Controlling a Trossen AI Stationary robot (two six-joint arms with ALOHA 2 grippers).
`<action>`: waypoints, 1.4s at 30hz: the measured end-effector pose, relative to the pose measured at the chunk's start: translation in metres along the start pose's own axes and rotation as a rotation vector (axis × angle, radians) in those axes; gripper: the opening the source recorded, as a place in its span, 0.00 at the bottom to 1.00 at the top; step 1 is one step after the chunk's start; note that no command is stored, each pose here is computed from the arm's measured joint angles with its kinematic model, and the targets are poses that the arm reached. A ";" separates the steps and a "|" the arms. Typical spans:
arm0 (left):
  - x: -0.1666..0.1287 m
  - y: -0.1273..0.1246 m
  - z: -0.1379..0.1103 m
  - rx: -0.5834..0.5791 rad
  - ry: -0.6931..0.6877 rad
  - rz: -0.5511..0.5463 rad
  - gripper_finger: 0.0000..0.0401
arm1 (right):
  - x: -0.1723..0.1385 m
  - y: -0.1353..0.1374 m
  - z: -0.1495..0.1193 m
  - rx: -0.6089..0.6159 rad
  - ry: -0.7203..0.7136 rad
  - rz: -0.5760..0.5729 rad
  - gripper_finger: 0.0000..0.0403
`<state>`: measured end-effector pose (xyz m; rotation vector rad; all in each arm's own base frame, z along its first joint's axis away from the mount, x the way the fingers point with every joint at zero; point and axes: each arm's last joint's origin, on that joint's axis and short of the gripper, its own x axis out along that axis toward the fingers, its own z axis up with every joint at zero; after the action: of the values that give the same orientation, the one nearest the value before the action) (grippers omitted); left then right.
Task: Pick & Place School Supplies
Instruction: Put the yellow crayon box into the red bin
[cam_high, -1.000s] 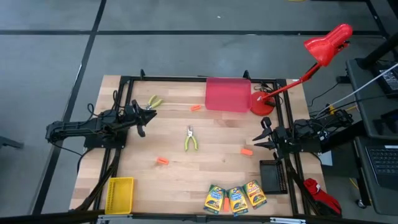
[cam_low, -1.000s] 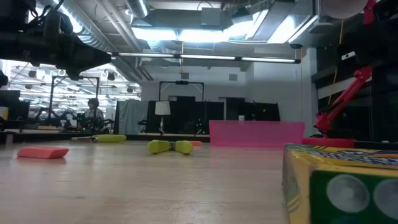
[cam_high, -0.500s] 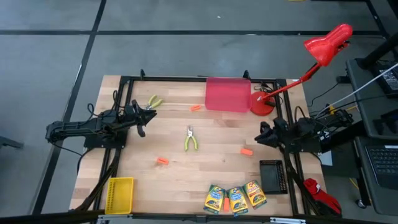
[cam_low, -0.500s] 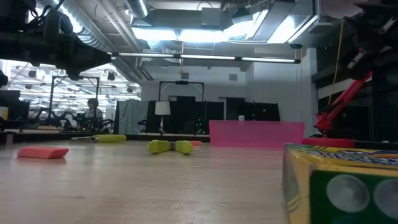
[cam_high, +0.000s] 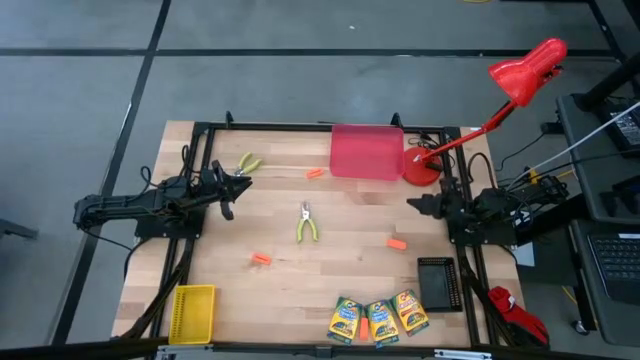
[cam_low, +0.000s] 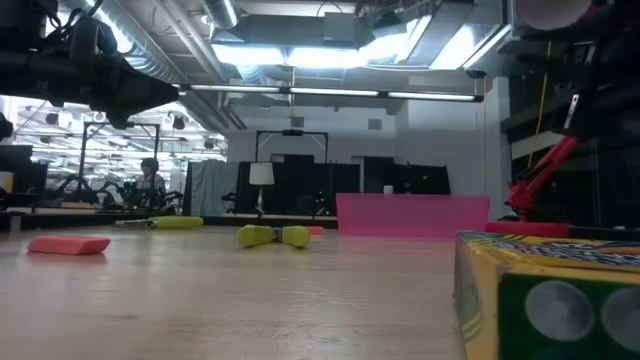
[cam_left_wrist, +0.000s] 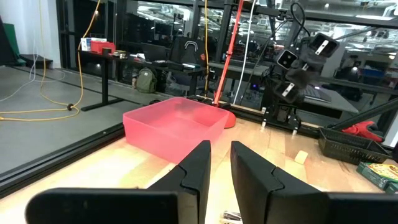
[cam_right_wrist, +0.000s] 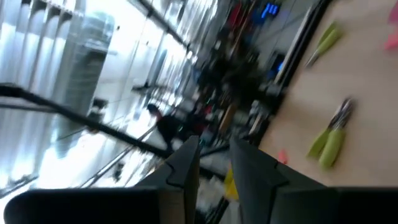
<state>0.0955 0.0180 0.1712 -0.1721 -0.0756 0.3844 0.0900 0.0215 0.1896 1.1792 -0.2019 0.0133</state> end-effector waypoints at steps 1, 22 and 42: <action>0.000 0.000 0.000 0.000 0.000 0.000 0.15 | 0.000 0.000 0.000 -0.021 -0.016 -0.009 0.23; -0.001 -0.002 0.015 -0.523 -0.144 -0.044 0.15 | 0.007 0.018 0.010 -0.058 -0.247 0.070 0.23; -0.007 -0.016 0.036 -0.753 -0.190 -0.470 0.15 | 0.015 0.046 0.014 -0.149 -0.242 0.358 0.23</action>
<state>0.0917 0.0059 0.2089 -0.8439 -0.4413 -0.1173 0.0968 0.0248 0.2394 0.9819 -0.6155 0.1674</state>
